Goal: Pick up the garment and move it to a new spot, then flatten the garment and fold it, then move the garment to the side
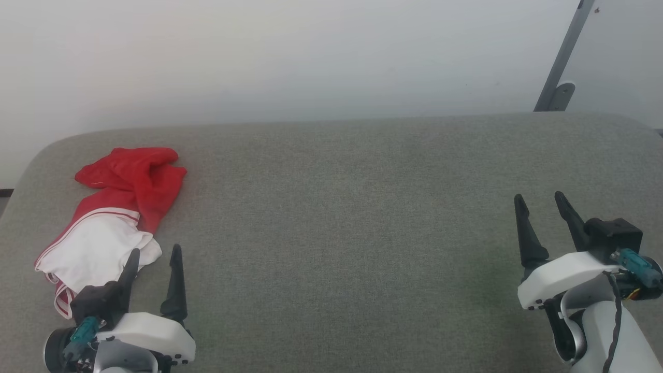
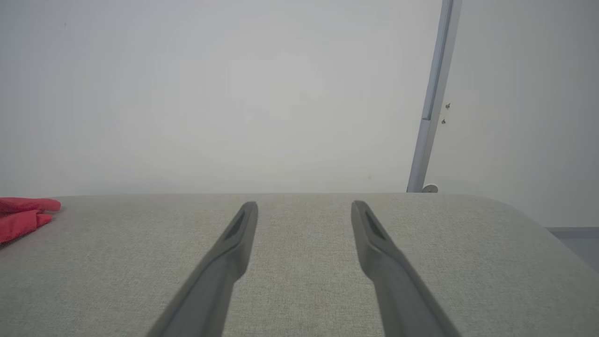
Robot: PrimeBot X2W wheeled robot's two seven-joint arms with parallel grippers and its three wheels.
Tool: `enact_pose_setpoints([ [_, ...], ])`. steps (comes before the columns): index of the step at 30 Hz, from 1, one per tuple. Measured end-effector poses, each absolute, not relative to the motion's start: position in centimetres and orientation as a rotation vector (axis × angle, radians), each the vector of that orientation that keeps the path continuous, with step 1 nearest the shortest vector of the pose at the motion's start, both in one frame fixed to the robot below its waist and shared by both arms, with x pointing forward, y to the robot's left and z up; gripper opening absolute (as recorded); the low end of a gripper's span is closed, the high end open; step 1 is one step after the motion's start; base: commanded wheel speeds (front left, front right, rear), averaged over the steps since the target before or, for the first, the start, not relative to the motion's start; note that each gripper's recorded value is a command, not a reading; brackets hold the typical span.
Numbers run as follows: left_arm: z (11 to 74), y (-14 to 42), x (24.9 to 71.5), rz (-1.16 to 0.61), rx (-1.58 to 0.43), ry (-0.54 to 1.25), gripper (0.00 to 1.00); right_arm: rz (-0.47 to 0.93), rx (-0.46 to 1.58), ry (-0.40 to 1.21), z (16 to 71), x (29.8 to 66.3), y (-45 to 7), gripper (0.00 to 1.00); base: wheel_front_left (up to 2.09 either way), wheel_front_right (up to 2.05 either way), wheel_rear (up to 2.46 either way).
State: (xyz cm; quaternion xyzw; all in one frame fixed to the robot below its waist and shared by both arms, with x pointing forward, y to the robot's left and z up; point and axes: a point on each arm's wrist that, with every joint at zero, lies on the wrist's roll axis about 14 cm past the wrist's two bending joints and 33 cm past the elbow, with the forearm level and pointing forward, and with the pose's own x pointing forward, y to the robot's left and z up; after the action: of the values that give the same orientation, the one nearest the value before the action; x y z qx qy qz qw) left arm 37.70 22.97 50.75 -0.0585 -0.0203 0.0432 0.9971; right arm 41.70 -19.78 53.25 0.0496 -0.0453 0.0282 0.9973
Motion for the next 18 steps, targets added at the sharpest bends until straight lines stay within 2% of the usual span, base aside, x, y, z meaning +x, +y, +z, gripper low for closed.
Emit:
enact_pose_setpoints([
  [18, 49.81, 22.95, 37.41, 0.063, -0.007, -0.028, 1.0, 0.05, 0.01, -0.111, 53.43, 41.34, -20.07, 1.0, 0.0, 0.0, 0.0],
])
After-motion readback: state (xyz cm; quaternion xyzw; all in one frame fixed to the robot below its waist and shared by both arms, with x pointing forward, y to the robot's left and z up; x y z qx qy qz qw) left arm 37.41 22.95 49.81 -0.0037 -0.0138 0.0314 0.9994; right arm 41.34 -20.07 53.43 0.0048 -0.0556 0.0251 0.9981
